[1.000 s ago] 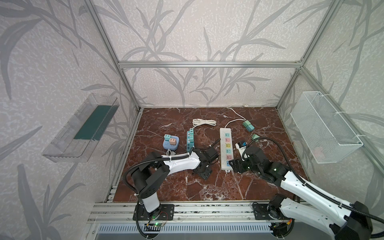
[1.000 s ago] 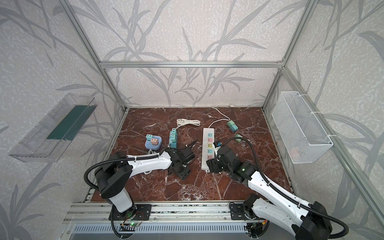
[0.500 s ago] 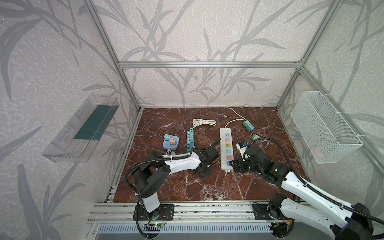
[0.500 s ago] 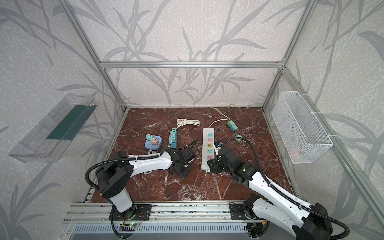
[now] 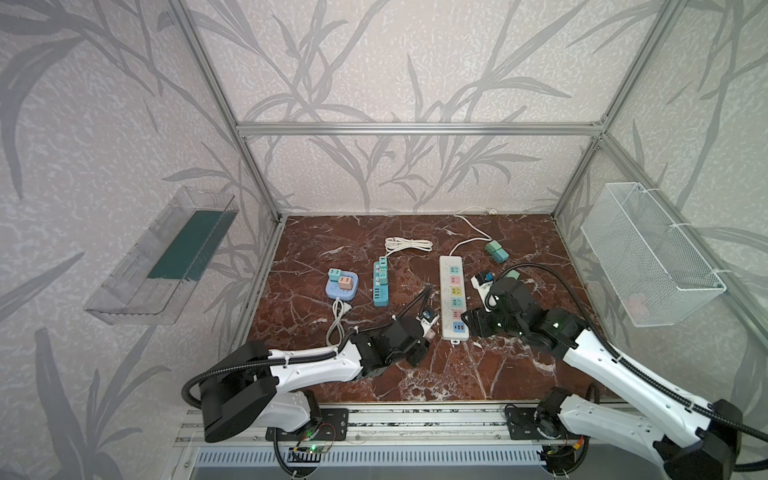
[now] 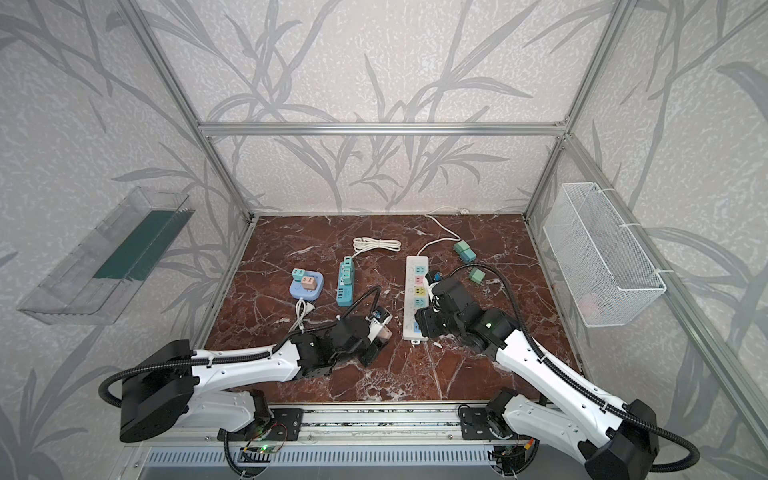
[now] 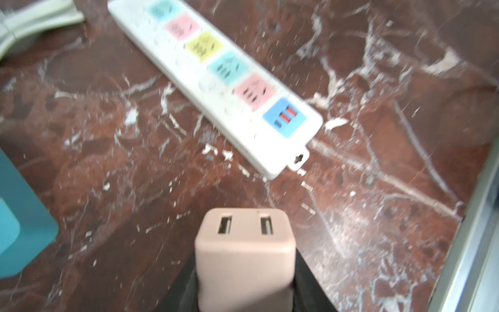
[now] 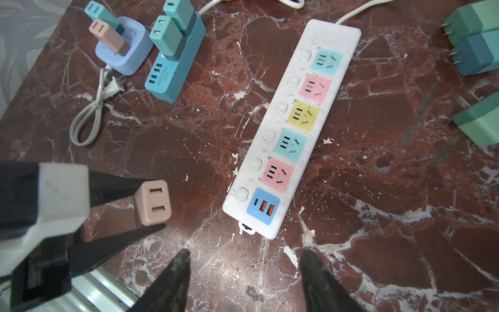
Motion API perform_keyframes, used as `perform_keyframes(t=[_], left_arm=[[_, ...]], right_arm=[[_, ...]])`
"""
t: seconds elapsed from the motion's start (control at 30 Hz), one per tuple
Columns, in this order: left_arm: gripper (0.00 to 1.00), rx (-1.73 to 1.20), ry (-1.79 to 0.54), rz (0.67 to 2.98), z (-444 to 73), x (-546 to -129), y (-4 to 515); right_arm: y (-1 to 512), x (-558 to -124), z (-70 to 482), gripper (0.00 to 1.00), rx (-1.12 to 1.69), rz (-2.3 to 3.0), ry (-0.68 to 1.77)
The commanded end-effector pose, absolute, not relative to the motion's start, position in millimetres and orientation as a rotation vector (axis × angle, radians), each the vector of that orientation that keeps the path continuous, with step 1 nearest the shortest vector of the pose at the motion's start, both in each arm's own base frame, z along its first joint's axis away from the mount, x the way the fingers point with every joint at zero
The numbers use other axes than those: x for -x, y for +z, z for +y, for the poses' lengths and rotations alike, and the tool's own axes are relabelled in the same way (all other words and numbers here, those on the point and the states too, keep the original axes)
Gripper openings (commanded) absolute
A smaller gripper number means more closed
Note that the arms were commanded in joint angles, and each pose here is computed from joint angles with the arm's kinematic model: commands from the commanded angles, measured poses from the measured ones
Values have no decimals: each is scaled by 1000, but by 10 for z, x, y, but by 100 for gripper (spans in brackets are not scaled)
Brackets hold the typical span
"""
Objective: Insert the plug
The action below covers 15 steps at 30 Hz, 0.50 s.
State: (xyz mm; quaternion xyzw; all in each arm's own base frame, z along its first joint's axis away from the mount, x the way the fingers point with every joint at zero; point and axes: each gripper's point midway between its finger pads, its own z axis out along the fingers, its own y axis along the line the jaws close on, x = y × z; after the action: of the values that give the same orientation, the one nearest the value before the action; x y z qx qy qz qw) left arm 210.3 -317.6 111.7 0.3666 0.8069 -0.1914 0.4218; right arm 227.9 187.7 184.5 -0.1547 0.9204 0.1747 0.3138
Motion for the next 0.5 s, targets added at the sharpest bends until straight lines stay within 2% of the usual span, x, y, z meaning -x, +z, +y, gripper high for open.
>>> perform_keyframes(t=[0.0,0.13,0.47], left_arm=[[22,-872,-500,1685,-3348,-2242,1670],[21,-847,-522,1545,-3412,-2256,1725],[20,-895,-622,1506,-3550,-2129,1698]], right_arm=[[1980,-2180,1982,53,450,2447,556],[2121,-2127,2210,47,497,2451,707],[1966,-2096,2515,51,575,2526,763]])
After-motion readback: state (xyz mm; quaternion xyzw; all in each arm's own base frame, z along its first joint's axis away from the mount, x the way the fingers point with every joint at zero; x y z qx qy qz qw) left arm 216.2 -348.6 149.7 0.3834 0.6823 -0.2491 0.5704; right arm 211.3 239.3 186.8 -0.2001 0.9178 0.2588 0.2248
